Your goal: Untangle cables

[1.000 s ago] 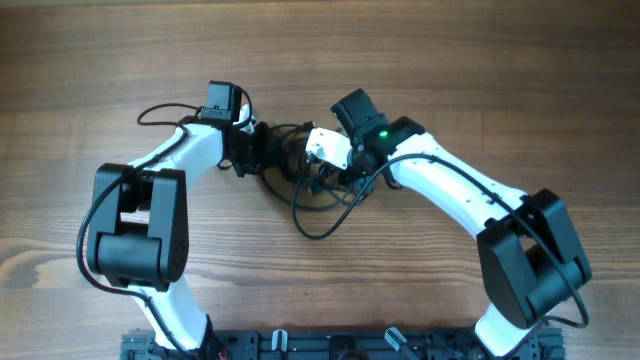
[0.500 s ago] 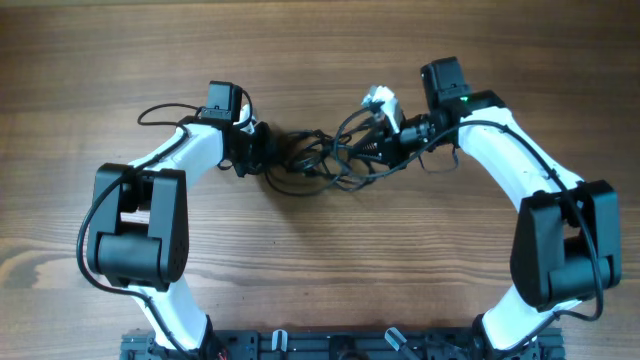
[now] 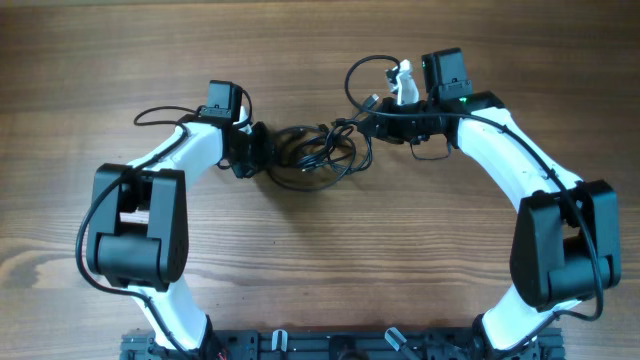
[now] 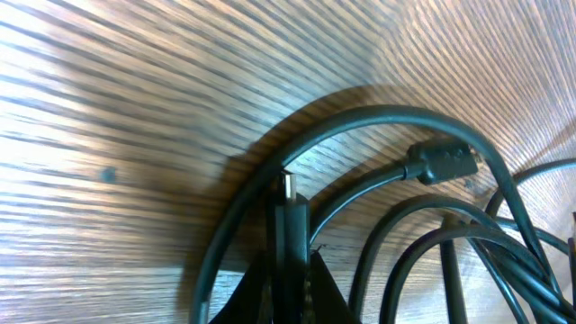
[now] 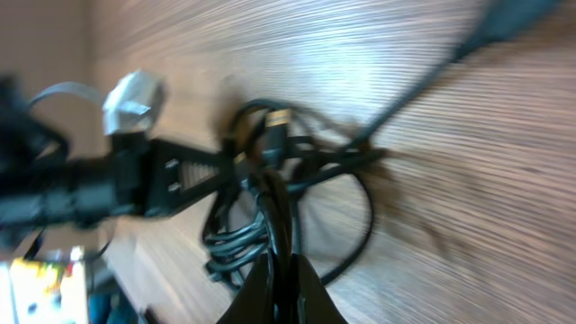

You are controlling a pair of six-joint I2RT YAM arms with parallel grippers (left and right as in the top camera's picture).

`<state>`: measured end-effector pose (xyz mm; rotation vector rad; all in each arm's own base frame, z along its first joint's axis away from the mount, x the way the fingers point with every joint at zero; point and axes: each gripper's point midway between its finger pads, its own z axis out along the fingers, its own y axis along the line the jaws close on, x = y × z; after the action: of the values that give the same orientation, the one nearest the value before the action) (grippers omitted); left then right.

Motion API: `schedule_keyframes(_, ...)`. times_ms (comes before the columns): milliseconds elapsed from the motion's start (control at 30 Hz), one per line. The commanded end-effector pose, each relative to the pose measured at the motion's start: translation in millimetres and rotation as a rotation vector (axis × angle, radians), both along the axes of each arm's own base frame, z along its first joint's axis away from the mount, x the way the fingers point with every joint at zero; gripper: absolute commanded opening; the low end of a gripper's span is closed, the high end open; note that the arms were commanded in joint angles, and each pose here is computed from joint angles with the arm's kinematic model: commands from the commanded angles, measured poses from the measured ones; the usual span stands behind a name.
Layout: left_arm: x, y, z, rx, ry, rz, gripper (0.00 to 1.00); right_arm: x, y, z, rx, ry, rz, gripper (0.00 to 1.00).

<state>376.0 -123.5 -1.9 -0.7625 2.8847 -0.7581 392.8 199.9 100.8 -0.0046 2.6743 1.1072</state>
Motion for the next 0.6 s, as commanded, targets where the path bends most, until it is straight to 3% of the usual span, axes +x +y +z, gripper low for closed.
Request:
schedule_keyframes(0, -6, 43, -22, 0.121, 0.064, 0.107, 0.04, 16, -31, -6, -0.145, 0.017, -0.204, 0.04)
schedule_keyframes(200, -6, 71, -22, 0.119, 0.093, 0.185, 0.04, 14, -65, -27, -0.340, 0.033, -0.299, 0.04)
schedule_keyframes(467, -6, 82, -22, 0.114, 0.099, 0.216, 0.04, 0, -81, -37, -0.435, 0.090, -0.317, 0.04)
schedule_keyframes(567, -5, 82, -22, 0.113, 0.099, 0.216, 0.04, -5, -101, -43, -0.543, 0.103, -0.355, 0.04)
